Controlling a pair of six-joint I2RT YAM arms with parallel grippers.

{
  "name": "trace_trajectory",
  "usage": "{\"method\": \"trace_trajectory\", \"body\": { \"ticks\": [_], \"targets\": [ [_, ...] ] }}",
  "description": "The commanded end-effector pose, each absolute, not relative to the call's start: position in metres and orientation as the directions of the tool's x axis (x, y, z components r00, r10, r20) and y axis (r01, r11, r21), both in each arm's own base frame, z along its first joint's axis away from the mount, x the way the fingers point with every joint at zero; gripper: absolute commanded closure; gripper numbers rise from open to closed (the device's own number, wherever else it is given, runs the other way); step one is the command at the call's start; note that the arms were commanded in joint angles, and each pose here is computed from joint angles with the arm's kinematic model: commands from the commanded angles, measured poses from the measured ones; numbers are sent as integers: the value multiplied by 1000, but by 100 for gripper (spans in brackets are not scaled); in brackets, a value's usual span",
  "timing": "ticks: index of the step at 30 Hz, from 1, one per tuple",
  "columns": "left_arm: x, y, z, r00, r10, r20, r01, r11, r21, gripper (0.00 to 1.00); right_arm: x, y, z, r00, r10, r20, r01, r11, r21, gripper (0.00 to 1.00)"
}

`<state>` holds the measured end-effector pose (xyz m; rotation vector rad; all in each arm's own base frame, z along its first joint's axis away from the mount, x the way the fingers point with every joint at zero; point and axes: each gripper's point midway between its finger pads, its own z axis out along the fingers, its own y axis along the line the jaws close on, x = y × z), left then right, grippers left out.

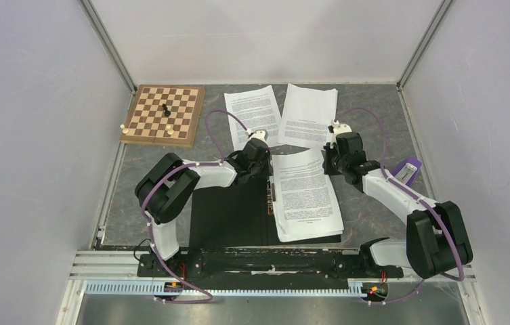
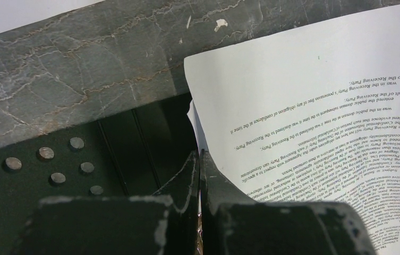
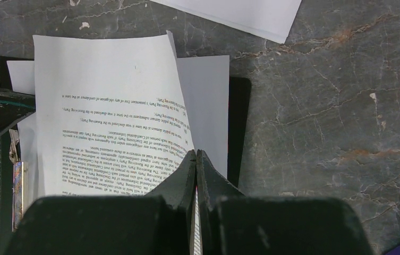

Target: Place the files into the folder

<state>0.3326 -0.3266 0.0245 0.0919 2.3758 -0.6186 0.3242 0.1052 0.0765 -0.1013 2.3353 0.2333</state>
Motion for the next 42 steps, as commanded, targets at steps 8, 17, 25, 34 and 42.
{"method": "trace_trajectory", "body": {
  "ticks": [8,17,25,34,42],
  "targets": [
    [343,-334,52,-736,-95,-670,261,873,-411,89,323,107,76,-698,-27,-715,-170,977,129,100],
    [345,-326,70,-736,-44,-676,269,897,-351,53,315,121,69,-713,-8,-701,-209,957,202,100],
    [357,-297,79,-741,-79,-667,141,953,-270,51,309,118,67,-710,-21,-704,-220,956,194,100],
    [363,-285,60,-790,-98,-605,56,972,-229,64,332,118,80,-677,-84,-731,-253,960,124,100],
    [367,-287,40,-833,-77,-548,48,977,-209,87,338,121,72,-689,-165,-706,-270,962,38,100]
  ]
}}
